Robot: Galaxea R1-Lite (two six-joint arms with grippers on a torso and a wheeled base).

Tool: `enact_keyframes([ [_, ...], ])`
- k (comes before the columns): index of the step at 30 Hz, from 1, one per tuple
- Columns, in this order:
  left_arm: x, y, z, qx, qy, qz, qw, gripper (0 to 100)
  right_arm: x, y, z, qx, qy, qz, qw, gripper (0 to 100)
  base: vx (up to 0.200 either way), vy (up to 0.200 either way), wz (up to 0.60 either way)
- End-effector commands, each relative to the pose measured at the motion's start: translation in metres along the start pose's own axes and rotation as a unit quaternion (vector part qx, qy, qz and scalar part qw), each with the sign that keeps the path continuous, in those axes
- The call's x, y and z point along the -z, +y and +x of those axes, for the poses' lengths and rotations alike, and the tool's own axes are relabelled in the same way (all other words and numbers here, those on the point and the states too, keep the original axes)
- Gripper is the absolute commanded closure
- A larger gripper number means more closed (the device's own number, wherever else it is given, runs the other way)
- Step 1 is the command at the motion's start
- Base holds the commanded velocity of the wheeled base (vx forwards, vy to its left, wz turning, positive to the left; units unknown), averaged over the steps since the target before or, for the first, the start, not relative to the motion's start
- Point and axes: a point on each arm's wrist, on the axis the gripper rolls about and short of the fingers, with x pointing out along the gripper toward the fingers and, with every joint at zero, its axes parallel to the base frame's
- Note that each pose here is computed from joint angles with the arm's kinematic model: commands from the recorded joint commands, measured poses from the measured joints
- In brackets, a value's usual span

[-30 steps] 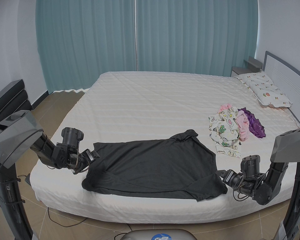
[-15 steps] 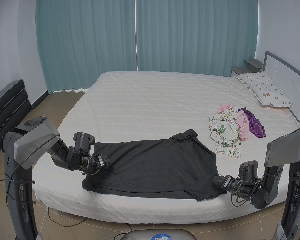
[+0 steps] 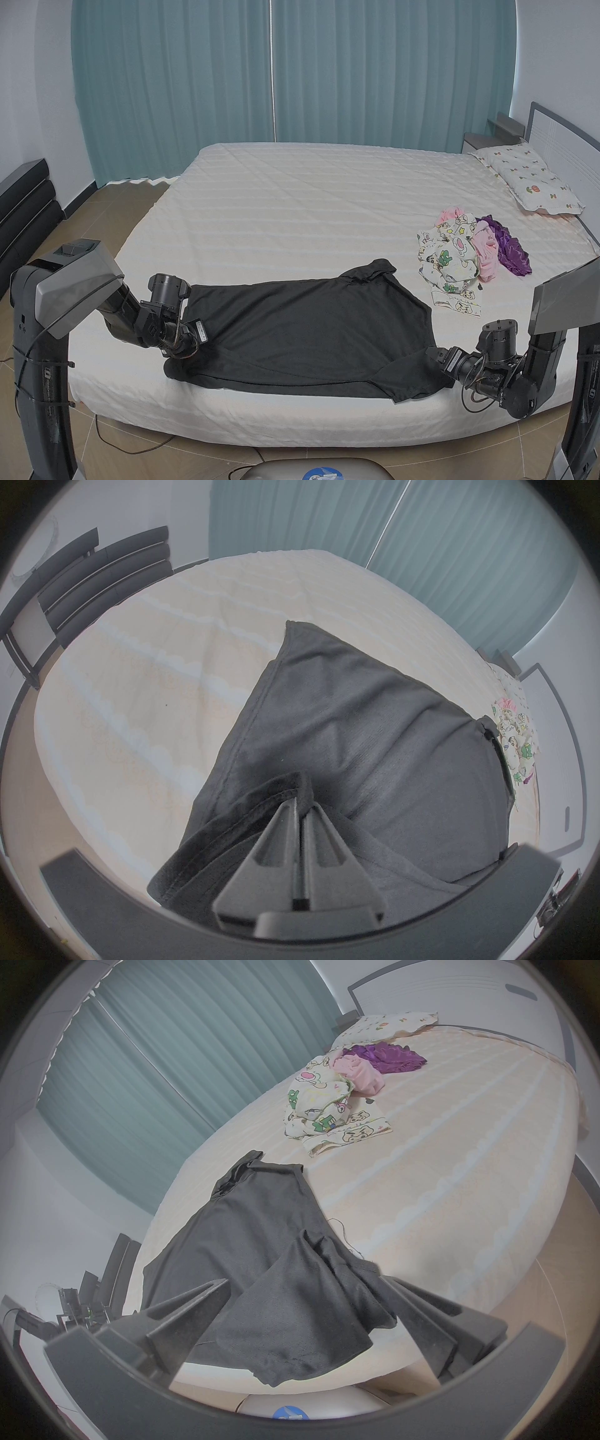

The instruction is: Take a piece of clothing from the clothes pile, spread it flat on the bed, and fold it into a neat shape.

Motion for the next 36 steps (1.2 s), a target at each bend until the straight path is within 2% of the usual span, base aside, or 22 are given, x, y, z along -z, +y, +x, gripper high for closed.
enact_keyframes([
  [1,-0.003,0.000,-0.009,0.001,-0.007,-0.006,1.0000,100,-0.003,0.002,0.000,-0.021,0.006,-0.007,0.9997,0,0.000,0.000,0.00],
  [3,-0.004,0.000,-0.012,0.001,-0.009,-0.012,0.9999,100,-0.006,0.001,0.001,-0.028,0.007,-0.009,0.9995,0,0.000,0.000,0.00],
  [5,-0.007,-0.002,-0.020,0.006,-0.017,-0.033,0.9993,100,-0.015,0.004,0.001,-0.059,0.008,-0.029,0.9978,0,0.000,0.000,0.00],
  [10,-0.010,-0.001,-0.023,0.005,-0.021,-0.050,0.9985,100,-0.023,0.002,0.007,-0.089,0.017,-0.055,0.9944,0,0.000,0.000,0.00],
  [19,-0.015,0.007,-0.023,0.001,-0.025,-0.082,0.9963,100,-0.028,-0.017,0.039,-0.092,0.026,-0.083,0.9919,0,0.000,0.000,0.00],
  [23,-0.014,0.006,-0.024,0.001,-0.023,-0.081,0.9964,100,-0.029,-0.016,0.047,-0.109,0.034,-0.087,0.9897,0,0.000,0.000,0.00],
  [36,-0.014,0.006,-0.023,0.000,-0.022,-0.081,0.9964,100,-0.034,-0.010,0.069,-0.104,0.057,-0.099,0.9880,0,0.000,0.000,0.00],
])
